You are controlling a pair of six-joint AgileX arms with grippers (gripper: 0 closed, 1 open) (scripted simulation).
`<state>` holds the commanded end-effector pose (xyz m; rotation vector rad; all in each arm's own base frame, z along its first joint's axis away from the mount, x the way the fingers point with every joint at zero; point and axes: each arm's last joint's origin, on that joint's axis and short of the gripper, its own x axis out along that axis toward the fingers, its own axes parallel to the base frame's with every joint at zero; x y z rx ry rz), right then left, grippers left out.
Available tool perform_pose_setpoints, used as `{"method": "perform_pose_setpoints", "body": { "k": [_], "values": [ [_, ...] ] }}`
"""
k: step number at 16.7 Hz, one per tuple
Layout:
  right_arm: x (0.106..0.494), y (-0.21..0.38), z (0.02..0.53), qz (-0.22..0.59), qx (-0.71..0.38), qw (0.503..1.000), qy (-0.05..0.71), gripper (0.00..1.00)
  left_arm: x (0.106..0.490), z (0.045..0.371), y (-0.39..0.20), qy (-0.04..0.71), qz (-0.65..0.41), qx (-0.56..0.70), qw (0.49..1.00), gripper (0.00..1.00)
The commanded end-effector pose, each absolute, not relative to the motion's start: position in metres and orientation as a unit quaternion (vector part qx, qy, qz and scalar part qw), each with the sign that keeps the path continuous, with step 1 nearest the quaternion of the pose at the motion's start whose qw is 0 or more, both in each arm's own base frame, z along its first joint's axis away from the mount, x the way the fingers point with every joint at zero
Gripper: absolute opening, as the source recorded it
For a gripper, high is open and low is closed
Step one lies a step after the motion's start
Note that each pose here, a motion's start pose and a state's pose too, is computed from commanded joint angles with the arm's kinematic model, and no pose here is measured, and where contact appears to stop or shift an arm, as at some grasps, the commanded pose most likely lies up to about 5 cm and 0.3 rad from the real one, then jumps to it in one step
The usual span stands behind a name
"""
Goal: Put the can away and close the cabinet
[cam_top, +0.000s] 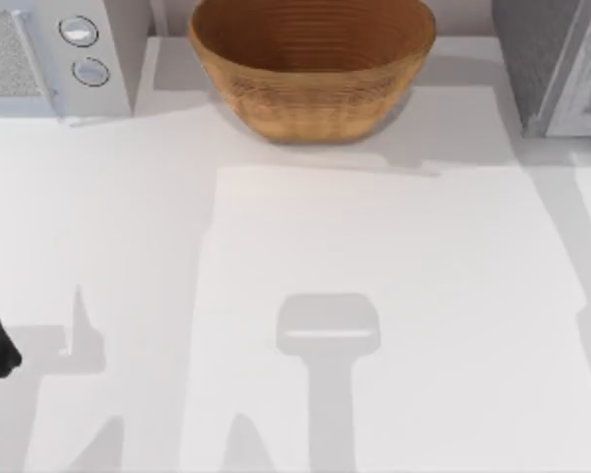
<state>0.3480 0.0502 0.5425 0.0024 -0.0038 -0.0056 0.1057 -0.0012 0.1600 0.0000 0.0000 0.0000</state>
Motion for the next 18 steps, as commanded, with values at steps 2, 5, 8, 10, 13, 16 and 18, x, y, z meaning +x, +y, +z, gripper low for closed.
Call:
{"method": "perform_pose_setpoints", "body": {
  "k": [2,5,8,10,13,16,18],
  "values": [
    [0.368,0.049,0.542,-0.002,0.001,1.000,-0.002,0.00,0.106,0.160,-0.001,0.000,0.000,0.000,1.000,1.00],
    [0.390,0.047,0.539,-0.002,0.002,1.000,-0.005,0.00,0.106,0.160,-0.001,0.000,0.000,0.000,1.000,1.00],
    [0.404,0.045,0.531,-0.002,0.002,1.000,-0.001,0.00,0.106,0.160,-0.001,0.000,0.000,0.000,1.000,1.00],
    [0.406,0.045,0.530,-0.002,0.002,1.000,0.000,0.00,0.106,0.160,-0.001,0.000,0.000,0.000,1.000,1.00],
    [0.406,0.045,0.530,-0.002,0.002,1.000,0.000,0.00,0.106,0.160,-0.001,0.000,0.000,0.000,1.000,1.00],
    [0.406,0.045,0.530,-0.002,0.002,1.000,0.000,0.23,0.106,0.160,-0.001,0.000,0.000,0.000,1.000,1.00],
    [0.406,0.045,0.530,-0.002,0.002,1.000,0.000,0.38,0.106,0.160,-0.001,0.000,0.000,0.000,1.000,1.00]
  ]
}}
